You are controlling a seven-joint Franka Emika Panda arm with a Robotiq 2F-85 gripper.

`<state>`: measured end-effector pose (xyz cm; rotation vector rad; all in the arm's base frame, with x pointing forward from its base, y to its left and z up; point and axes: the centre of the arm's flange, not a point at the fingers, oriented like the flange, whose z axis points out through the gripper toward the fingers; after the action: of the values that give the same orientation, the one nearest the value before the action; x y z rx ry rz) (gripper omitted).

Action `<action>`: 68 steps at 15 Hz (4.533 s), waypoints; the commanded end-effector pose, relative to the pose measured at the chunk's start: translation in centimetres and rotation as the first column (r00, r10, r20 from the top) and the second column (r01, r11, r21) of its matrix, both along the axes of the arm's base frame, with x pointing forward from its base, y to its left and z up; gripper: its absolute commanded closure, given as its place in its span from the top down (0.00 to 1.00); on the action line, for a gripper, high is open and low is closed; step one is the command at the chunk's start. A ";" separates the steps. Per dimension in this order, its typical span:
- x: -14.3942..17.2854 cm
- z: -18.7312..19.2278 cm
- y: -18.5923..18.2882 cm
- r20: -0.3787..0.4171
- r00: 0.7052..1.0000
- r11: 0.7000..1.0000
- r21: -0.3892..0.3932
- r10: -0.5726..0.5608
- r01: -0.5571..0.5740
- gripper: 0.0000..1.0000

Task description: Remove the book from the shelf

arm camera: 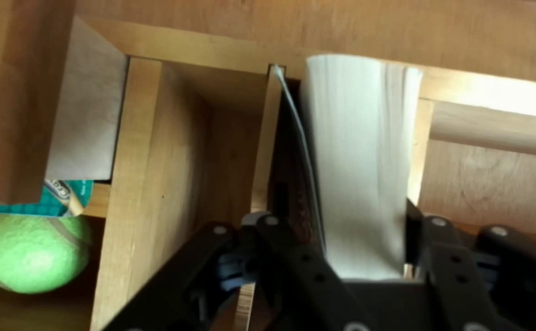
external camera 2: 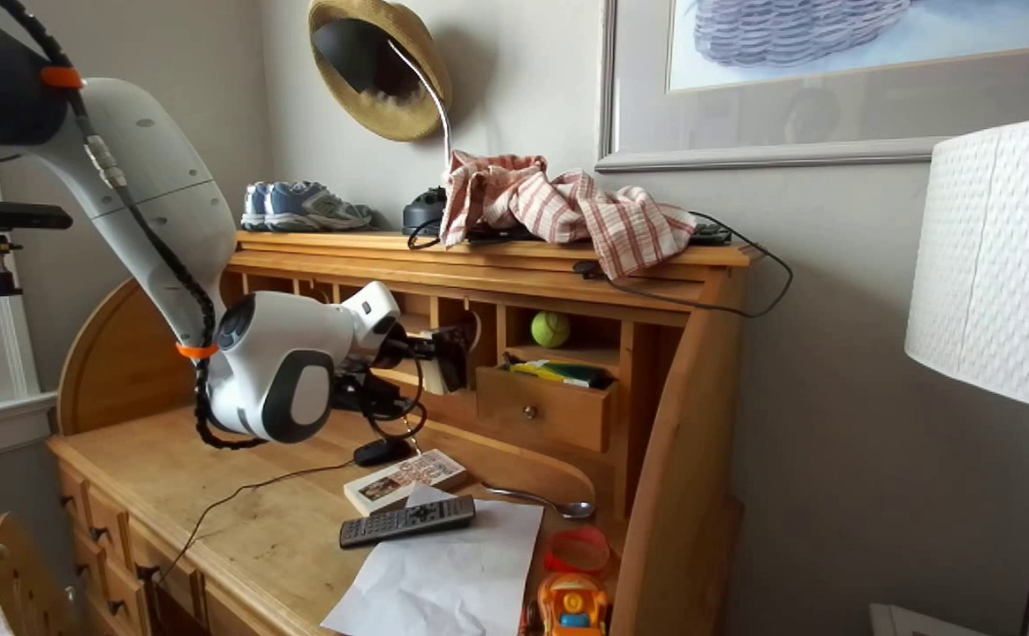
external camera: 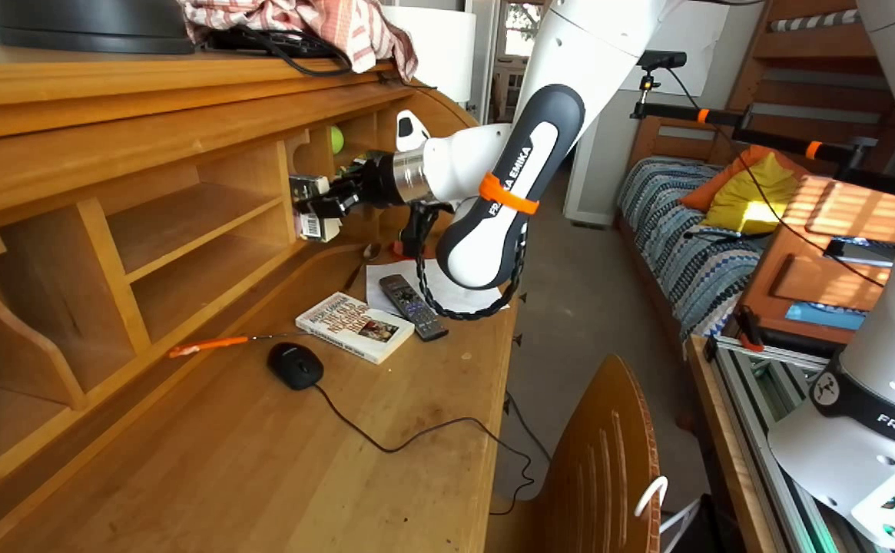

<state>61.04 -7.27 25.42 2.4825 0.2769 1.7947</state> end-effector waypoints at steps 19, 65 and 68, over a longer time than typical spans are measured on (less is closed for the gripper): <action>-16.0 -6.8 -3.7 -0.136 0.984 0.990 0.065 -0.117 0.126 0.07; -17.6 11.8 20.8 0.049 0.944 0.327 -0.931 -0.327 0.161 0.07; -17.6 12.2 24.6 0.069 0.974 0.242 -0.962 -0.216 0.122 0.07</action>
<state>43.10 14.22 36.81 1.6553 0.7016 0.8674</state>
